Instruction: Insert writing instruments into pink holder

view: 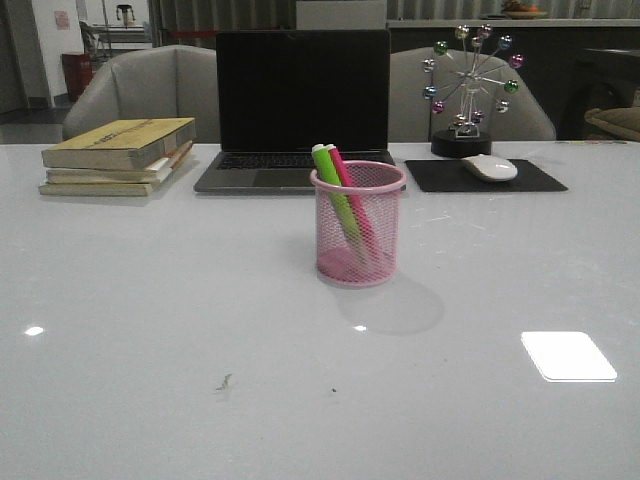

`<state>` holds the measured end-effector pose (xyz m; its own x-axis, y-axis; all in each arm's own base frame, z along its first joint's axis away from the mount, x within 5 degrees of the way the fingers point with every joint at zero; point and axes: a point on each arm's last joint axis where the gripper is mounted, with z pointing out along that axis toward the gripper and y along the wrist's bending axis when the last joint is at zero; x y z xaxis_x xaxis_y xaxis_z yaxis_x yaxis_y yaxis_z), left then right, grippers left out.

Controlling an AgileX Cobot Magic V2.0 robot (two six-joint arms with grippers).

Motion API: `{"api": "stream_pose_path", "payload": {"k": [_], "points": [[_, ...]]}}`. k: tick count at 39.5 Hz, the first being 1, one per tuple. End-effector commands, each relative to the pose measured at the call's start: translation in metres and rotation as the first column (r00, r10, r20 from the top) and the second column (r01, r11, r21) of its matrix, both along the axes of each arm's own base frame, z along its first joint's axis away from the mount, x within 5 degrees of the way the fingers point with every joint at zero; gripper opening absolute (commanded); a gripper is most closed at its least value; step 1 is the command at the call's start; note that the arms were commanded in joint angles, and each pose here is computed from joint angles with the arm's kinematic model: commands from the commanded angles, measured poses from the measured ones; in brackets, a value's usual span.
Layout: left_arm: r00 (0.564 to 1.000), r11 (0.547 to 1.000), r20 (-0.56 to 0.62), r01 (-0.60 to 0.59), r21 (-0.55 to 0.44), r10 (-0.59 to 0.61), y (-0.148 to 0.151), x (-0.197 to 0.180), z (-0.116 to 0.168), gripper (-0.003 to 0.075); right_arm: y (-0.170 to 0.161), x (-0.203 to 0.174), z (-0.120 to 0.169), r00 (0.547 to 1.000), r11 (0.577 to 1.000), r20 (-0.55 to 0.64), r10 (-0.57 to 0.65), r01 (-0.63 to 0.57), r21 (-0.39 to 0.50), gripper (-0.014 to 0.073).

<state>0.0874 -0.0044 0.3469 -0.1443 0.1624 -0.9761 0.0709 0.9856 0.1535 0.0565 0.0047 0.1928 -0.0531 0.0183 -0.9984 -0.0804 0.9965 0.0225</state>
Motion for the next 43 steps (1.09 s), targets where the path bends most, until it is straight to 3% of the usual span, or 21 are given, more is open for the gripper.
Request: {"api": "stream_pose_path", "payload": {"k": [1,30,38,43], "points": [[0.995,1.000,0.102,-0.015,-0.014,0.016,0.001,0.001,0.016,0.0214,0.000,-0.001,0.007,0.996,1.000,0.088,-0.001,0.001,-0.003,0.0021],[0.995,1.000,0.102,-0.014,-0.016,0.016,0.001,0.001,0.016,0.0212,0.000,-0.001,0.007,0.996,1.000,0.088,-0.001,0.001,-0.003,0.0021],[0.992,0.999,0.129,-0.004,-0.048,0.010,0.000,-0.006,0.018,0.0088,0.000,-0.001,0.007,0.996,1.000,0.088,-0.001,0.001,-0.003,0.0021],[0.980,0.993,0.196,0.012,-0.118,0.011,-0.001,-0.016,0.016,0.0092,0.000,-0.001,0.007,0.996,1.000,0.087,-0.001,0.001,-0.003,0.0021]]}}
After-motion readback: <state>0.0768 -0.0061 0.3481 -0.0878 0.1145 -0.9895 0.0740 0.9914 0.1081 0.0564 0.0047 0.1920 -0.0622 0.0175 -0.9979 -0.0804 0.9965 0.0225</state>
